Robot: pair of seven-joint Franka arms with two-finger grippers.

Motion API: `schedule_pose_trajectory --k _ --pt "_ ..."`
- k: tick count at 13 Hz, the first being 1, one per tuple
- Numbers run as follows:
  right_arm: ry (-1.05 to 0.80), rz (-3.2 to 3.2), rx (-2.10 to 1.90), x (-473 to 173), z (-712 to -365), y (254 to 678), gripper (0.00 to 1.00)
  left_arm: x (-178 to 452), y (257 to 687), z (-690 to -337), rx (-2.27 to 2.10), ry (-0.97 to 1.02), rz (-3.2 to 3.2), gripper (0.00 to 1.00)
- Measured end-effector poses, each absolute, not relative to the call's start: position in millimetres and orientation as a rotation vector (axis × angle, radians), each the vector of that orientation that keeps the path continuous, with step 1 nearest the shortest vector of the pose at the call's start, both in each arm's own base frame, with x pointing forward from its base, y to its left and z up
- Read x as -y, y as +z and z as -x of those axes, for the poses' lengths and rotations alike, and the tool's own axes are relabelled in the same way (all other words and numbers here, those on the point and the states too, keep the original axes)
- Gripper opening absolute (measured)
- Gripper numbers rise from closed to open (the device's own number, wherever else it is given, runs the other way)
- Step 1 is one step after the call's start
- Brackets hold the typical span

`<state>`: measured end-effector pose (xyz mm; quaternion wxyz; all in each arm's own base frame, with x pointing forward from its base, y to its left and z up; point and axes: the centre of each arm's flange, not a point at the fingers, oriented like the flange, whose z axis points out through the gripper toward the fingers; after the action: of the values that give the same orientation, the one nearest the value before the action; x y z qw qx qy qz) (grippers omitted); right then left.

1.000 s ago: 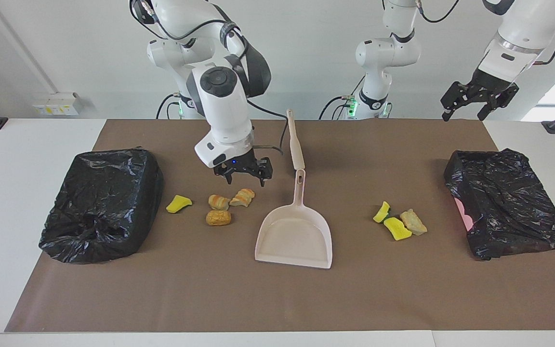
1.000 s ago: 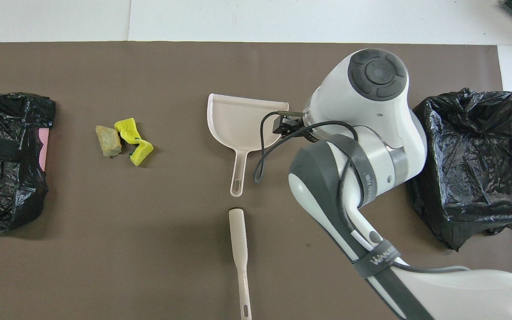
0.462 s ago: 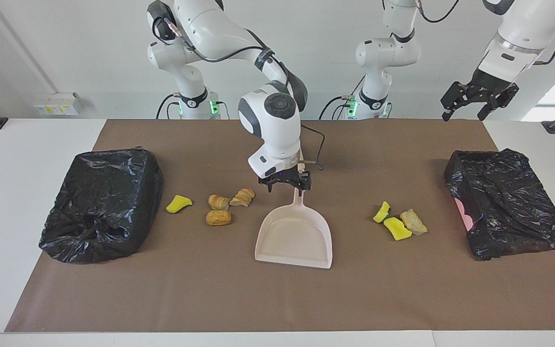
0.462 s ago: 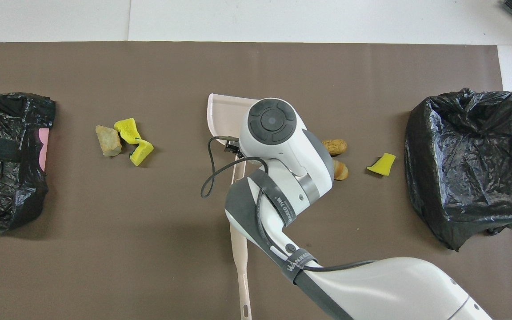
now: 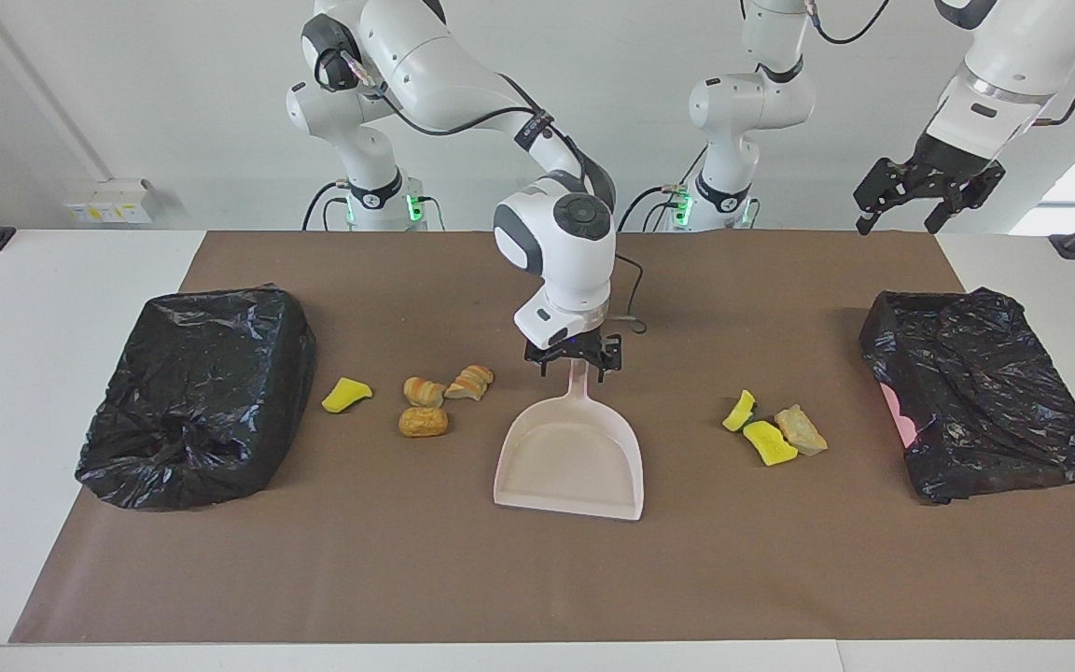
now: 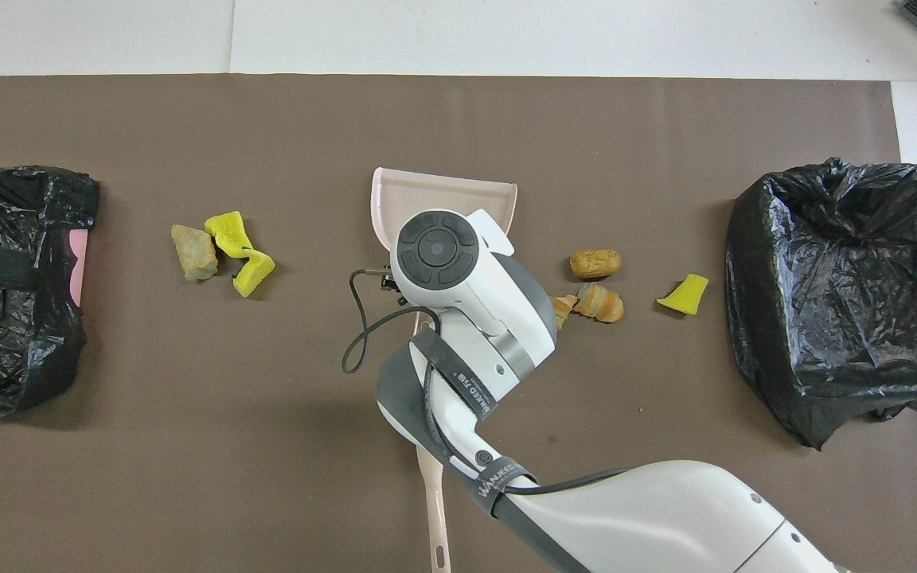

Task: Sweep and dump trash in bin
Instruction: 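Reach the right gripper to the dustpan handle and grasp it, then lift the dustpan with the right gripper and set it near the stones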

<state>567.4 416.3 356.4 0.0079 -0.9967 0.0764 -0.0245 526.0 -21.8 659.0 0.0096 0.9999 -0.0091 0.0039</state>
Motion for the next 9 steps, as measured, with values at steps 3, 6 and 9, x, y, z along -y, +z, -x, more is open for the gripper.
schedule_pose_trajectory --k 3,6,9 --pt "-0.076 3.124 -0.225 -419.1 -564.4 353.3 0.85 21.9 659.0 -526.0 0.028 0.012 -3.122 1.00" --pt "-0.066 3.131 -0.214 -422.3 -560.8 348.3 0.82 21.8 659.0 -526.0 0.028 0.012 -3.122 1.00" --pt "-0.082 3.146 -0.194 -423.0 -559.7 347.1 0.62 21.9 659.0 -526.0 0.028 0.012 -3.122 1.00"
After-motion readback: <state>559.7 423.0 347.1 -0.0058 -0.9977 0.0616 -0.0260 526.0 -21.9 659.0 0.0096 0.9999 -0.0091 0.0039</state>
